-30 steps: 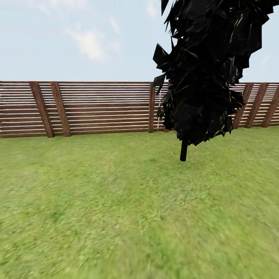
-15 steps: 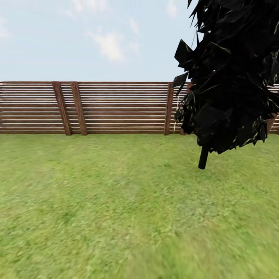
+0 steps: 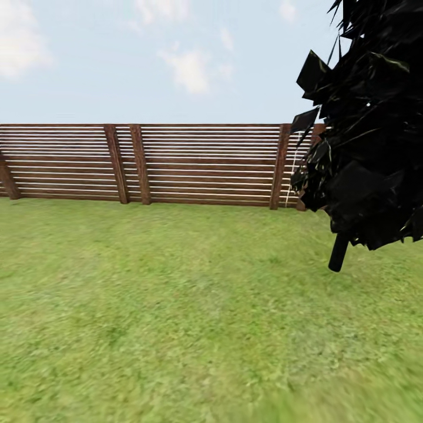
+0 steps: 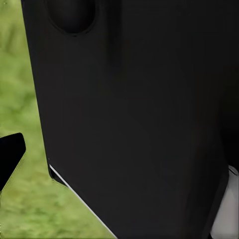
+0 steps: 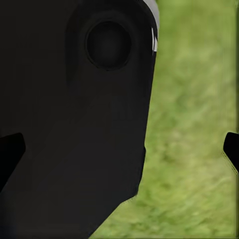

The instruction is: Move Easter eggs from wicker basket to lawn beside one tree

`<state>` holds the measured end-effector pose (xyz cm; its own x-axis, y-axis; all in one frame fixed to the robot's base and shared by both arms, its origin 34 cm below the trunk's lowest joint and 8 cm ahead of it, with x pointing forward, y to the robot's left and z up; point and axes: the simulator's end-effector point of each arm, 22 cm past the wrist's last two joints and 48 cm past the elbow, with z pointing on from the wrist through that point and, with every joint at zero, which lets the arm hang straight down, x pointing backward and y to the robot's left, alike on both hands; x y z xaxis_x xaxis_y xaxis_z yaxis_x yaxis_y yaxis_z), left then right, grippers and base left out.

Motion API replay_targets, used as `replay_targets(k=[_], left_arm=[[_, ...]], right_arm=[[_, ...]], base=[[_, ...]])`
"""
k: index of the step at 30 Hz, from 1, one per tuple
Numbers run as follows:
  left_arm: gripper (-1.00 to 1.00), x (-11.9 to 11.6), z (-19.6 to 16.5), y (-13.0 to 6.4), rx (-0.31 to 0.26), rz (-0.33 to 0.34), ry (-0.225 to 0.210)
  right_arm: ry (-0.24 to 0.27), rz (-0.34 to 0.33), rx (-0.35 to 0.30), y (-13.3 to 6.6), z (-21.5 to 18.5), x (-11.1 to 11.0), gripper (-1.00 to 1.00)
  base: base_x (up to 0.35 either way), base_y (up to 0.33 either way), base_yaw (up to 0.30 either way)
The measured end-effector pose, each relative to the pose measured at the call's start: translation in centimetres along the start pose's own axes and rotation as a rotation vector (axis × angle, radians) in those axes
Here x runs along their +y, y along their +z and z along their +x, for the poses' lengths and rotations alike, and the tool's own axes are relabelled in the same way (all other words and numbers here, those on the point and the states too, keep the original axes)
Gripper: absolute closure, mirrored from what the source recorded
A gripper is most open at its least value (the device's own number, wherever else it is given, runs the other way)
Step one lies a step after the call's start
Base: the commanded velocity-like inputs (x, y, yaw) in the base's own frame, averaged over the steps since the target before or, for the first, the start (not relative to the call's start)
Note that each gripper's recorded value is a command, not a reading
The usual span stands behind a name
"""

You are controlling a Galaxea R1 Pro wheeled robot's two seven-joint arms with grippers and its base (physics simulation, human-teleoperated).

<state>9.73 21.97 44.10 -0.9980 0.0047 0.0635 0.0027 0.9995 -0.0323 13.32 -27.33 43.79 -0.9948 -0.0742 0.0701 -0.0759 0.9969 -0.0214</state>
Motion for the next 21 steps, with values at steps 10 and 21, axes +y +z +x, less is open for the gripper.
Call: replay_targets(k=[10, 21], left_arm=[[-1.00, 0.03, 0.00, 0.00, -0.001, 0.000, 0.000], [-1.00, 0.04, 0.04, 0.00, 0.000, -0.001, 0.000]], right_arm=[[-0.003, -0.001, 0.001, 0.00, 0.03, 0.07, -1.00], [-0.002, 0.000, 0.000, 0.00, 0.01, 0.00, -1.00]], base=[[0.336, 0.000, 0.002], [0.336, 0.000, 0.000]])
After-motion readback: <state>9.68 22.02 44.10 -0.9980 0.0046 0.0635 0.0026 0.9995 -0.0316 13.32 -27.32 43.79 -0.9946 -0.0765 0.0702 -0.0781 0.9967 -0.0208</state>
